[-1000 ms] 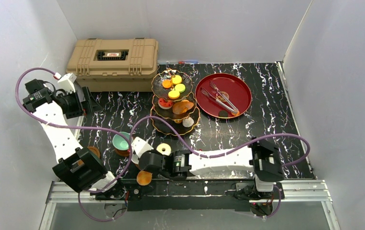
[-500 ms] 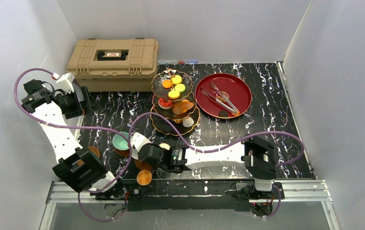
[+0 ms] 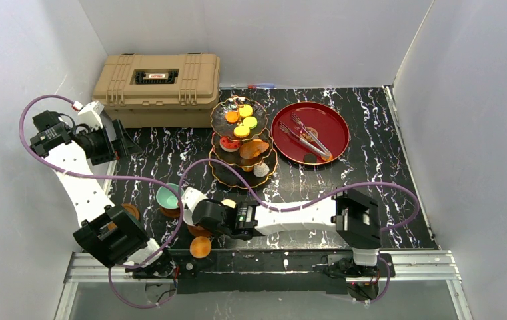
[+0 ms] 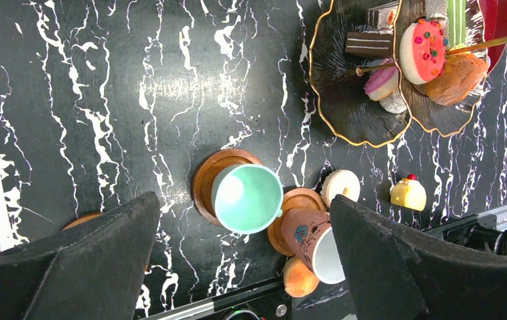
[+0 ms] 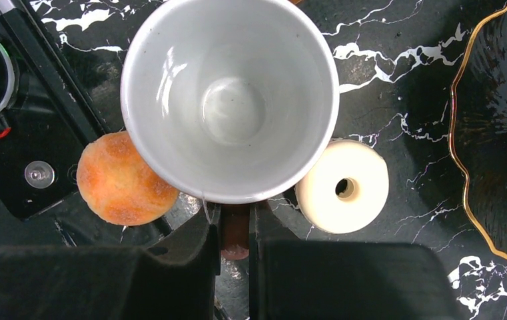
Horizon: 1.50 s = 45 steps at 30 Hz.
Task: Serve the afternoon tea
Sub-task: Place the cup on the coaster, then reset both arms
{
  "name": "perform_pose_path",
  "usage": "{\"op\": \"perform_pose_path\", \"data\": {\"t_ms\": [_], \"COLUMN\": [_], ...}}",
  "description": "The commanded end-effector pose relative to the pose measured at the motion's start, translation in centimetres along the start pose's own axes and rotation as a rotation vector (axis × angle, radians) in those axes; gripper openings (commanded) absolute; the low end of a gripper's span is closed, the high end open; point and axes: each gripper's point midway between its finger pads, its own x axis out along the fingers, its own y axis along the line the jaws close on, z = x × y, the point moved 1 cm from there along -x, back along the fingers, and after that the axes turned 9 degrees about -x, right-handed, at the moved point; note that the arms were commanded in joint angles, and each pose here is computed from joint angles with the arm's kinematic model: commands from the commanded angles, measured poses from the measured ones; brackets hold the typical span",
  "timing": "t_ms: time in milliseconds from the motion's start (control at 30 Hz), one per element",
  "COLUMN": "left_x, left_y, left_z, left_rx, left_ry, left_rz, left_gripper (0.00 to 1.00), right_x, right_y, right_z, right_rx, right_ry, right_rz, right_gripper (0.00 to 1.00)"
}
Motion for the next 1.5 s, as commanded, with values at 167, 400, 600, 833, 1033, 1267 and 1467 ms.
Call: {"op": "perform_pose_path", "data": {"t_ms": [167, 400, 600, 833, 1033, 1267, 1467], "left_x": [-0.7, -0.7, -0.7, -0.6, -0.4, 1.0, 4.4], "left_y": [-1.0, -1.3, -1.5, -1.3, -1.4, -2.1, -2.8], "left_z": [0.0, 0.0, 0.0, -0.5, -0.7, -2.3, -3.7], "left_rx": [0.01, 0.009, 0.005, -0.003, 0.015, 0.015, 0.133], "left_ry": [-0.017, -0.022, -0.02, -0.006, -0.005, 0.002, -0.036], "left_rz": [-0.026, -0.04, -0.051, -0.046, -0.064, -0.118, -0.096], "left_gripper": [0.98, 0.98, 0.98, 0.98, 0.98, 0.98, 0.98], "right_x": [-0.6, -2.4, -4.6, -5.6, -7.9, -11.2, -14.0], "right_y": [-1.3, -2.3, -3.6, -3.7, -5.9, -14.3, -26.3], "right_z": [3.7, 5.6, 6.7, 4.1, 0.7, -2.9, -11.0], "right_rx": [0.048, 0.079, 0.126, 0.2, 0.284, 0.43, 0.706], "right_ry": [-0.11, -0.172, -0.215, -0.186, -0.197, -0.177, -0.172], "right_rz": [-0.037, -0.057, -0.067, -0.031, -0.112, -0.269, -0.48], "right_gripper": [0.6, 0.84, 0.98, 0.98, 0.98, 0.98, 0.99]}}
